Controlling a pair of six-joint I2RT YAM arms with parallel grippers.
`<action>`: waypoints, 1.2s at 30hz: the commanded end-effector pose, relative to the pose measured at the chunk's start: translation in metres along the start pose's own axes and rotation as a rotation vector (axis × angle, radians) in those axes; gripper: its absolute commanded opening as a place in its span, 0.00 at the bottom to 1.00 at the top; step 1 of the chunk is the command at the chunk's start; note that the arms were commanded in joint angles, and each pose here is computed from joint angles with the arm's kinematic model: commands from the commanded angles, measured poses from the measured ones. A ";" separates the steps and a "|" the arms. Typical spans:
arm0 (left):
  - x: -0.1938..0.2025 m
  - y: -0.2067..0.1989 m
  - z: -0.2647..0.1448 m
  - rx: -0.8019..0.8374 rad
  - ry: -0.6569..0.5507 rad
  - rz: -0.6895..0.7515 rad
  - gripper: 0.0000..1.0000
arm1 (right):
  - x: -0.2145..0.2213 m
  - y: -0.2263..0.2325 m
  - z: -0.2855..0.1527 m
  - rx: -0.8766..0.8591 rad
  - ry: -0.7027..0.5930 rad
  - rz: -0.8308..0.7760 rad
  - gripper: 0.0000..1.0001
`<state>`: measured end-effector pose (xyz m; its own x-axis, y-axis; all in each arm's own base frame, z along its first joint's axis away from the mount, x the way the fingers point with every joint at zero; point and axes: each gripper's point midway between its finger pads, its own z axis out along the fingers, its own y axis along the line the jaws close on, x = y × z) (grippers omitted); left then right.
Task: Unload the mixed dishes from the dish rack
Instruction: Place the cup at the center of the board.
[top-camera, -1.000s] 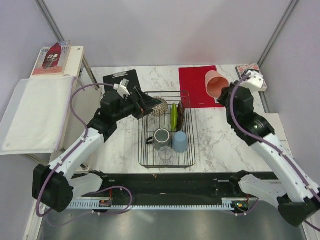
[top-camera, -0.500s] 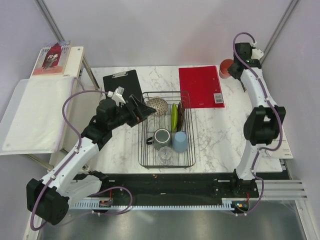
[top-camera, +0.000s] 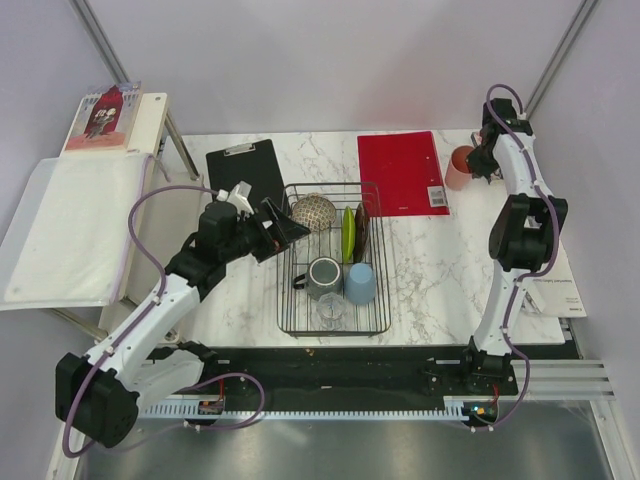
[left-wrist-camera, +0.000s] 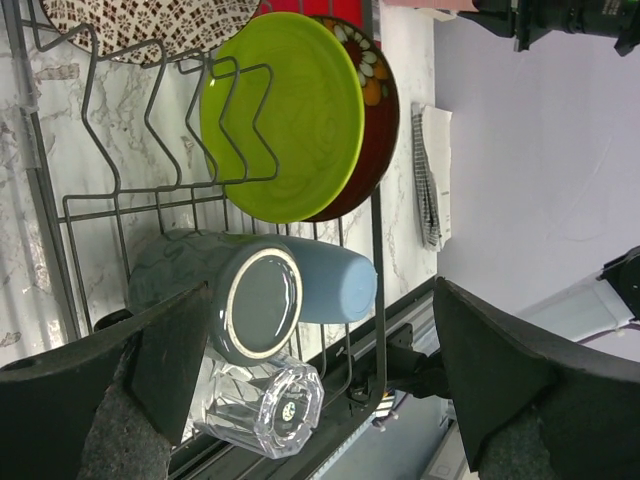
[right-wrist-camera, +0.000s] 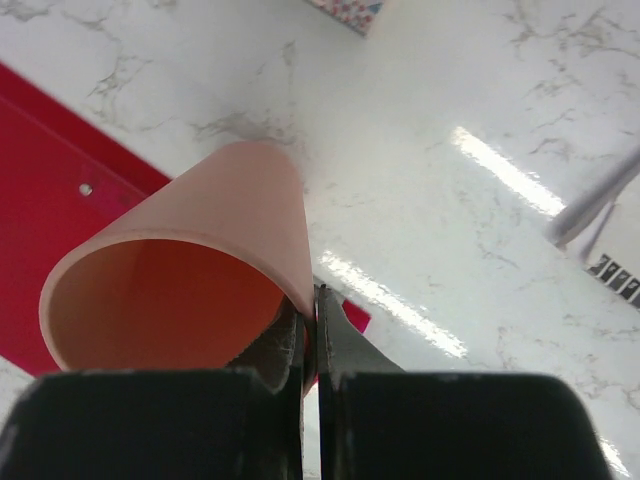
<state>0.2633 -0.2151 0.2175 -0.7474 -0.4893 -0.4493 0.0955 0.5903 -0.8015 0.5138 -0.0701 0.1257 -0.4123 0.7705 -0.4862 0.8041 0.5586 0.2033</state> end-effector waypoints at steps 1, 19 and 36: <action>0.007 0.010 0.009 -0.024 0.041 0.017 0.96 | -0.015 -0.022 -0.016 0.023 -0.012 0.032 0.00; 0.012 0.006 0.015 -0.009 0.092 0.004 0.96 | -0.003 -0.047 -0.013 0.072 0.062 -0.060 0.45; 0.001 -0.001 0.013 0.002 0.064 0.108 0.99 | -0.014 0.044 -0.215 -0.560 -0.130 -0.031 0.78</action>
<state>0.2691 -0.2224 0.1939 -0.7957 -0.4255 -0.4310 0.0835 0.6279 -0.7738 0.4795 -0.0346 0.2429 -0.4078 0.7535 -0.5156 0.6333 0.6402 0.4348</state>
